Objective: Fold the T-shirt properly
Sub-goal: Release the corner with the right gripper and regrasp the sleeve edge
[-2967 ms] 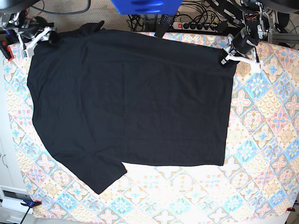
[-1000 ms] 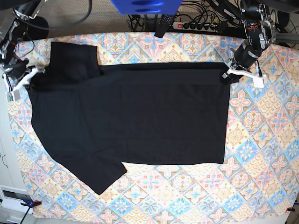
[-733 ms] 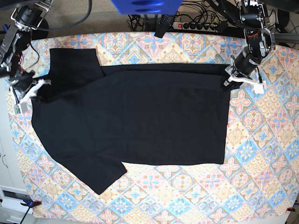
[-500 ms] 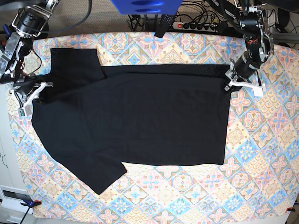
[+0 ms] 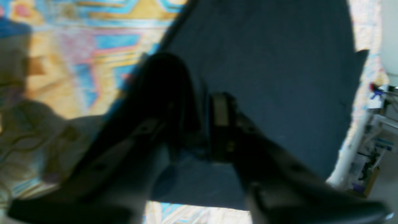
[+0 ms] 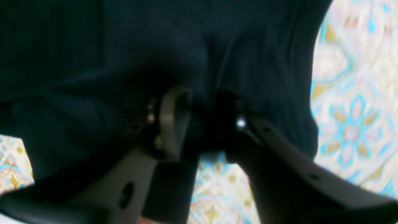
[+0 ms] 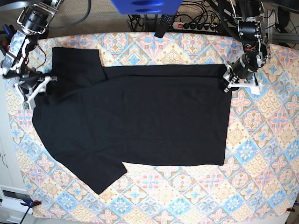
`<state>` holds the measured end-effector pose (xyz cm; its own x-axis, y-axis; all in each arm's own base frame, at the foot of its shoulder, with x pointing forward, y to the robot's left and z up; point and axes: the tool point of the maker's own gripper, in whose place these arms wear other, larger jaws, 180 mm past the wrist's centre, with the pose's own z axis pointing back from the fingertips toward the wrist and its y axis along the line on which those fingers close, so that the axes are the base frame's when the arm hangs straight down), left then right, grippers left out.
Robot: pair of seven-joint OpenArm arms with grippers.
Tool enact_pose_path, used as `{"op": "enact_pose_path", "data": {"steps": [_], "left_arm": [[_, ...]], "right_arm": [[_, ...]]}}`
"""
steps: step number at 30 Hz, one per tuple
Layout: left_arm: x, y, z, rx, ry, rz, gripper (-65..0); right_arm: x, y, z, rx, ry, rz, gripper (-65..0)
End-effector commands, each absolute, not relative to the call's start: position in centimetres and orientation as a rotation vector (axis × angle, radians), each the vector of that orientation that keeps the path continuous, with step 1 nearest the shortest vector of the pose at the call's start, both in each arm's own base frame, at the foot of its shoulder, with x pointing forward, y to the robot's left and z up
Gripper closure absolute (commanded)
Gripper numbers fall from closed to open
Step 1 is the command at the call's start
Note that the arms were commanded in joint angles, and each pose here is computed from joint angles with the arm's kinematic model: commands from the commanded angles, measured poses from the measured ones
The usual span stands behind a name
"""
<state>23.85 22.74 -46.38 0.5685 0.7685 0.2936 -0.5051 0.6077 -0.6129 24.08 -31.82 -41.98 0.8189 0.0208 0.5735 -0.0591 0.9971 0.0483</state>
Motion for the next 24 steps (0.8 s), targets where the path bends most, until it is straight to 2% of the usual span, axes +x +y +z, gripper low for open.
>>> {"op": "enact_pose_path", "data": {"steps": [1, 3, 10, 16, 24], "left_arm": [[24.8, 23.0, -45.4, -0.51, -0.615, 0.768, -20.4], [24.8, 23.1, -45.4, -0.514, -0.616, 0.774, -22.3], [25.1, 23.8, -44.4, -0.563, -0.638, 0.809, -22.8], [24.2, 24.7, -43.7, -0.626, -0.629, 0.861, -22.8], [23.6, 24.9, -43.9, -0.619, -0.619, 0.864, -22.7]], "right_arm": [[24.8, -33.6, -39.7, 0.013, -0.67, 0.047, -23.9], [23.9, -34.1, -39.2, -0.012, -0.67, 0.05, -24.5], [19.9, -33.6, -39.0, -0.061, -0.606, 0.13, -25.0], [17.1, -30.4, -42.0, 0.013, -0.496, 0.213, -25.1], [14.6, -30.6, -45.3, 0.069, -0.407, 0.142, -25.1]]}}
